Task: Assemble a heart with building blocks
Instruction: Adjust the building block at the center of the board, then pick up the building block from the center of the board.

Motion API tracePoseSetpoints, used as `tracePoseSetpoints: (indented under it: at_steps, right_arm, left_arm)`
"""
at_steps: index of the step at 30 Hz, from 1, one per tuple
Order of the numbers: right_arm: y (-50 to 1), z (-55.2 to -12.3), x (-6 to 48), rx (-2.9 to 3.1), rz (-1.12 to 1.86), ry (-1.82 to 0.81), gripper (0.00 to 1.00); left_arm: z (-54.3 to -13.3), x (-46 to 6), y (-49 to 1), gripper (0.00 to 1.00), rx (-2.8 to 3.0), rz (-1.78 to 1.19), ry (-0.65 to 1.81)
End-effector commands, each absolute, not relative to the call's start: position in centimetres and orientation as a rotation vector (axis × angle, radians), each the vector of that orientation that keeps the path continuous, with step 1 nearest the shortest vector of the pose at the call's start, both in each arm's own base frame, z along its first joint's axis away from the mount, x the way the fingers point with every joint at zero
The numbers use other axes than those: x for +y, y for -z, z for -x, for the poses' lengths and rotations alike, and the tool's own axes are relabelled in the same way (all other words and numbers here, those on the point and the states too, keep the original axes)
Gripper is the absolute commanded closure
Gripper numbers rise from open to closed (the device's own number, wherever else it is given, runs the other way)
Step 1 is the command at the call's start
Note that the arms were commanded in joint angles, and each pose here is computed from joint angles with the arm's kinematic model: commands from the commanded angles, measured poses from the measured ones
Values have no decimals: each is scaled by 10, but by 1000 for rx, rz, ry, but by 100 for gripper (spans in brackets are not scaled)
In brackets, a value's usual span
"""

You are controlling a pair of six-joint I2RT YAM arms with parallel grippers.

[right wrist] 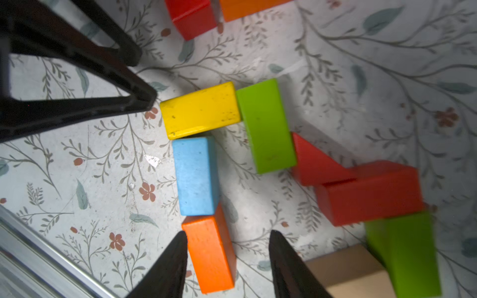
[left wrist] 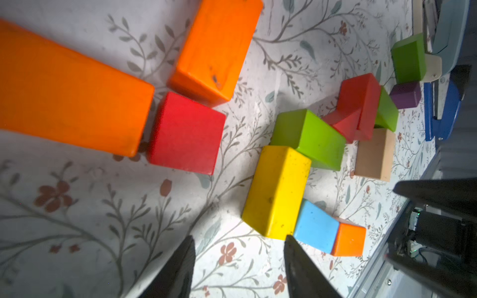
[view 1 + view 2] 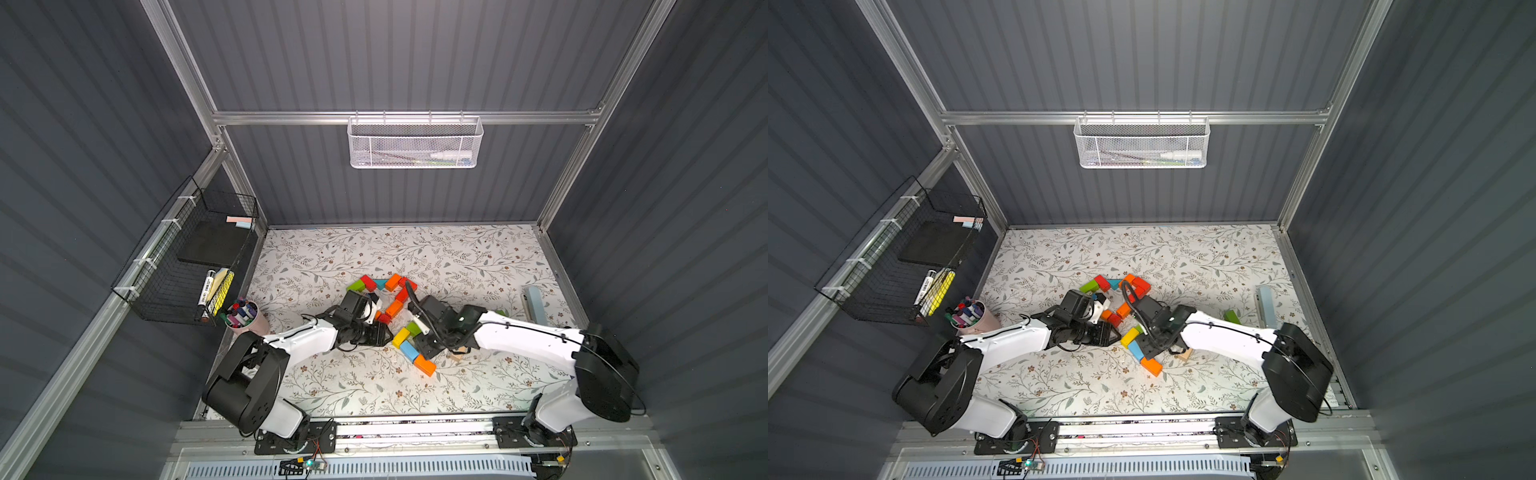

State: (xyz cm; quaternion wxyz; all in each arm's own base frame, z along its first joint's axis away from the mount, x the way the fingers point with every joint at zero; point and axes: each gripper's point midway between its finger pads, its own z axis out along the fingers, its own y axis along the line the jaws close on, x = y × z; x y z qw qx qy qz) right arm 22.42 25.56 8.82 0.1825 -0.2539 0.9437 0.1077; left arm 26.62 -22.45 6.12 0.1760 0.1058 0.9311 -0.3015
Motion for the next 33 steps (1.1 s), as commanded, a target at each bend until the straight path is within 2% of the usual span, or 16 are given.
tracePoseSetpoints:
  at_steps: [1,5,10,15,25,30,33]
  right_arm:
    - [-97,-236,210,2718,463,-268,45]
    - [-101,-259,146,2758,169,-181,44]
    - [-92,-274,85,2805,-52,-78,40]
    - [-81,-288,43,2827,-246,-57,37]
    - [-55,-313,9,2878,-322,35,29]
    - [-43,-324,1,2903,-347,49,29]
    - [-38,-330,0,2912,-364,20,34]
  left_arm:
    - [-279,-229,-105,37,2515,-374,831]
    - [-281,-239,-147,27,2408,-455,883]
    - [-274,-254,-202,14,2276,-625,972]
    - [-256,-264,-241,1,2152,-815,1048]
    - [-239,-261,-251,1,2073,-910,1060]
    - [-242,-259,-242,1,2088,-898,1032]
    - [-243,-259,-239,1,2093,-895,1026]
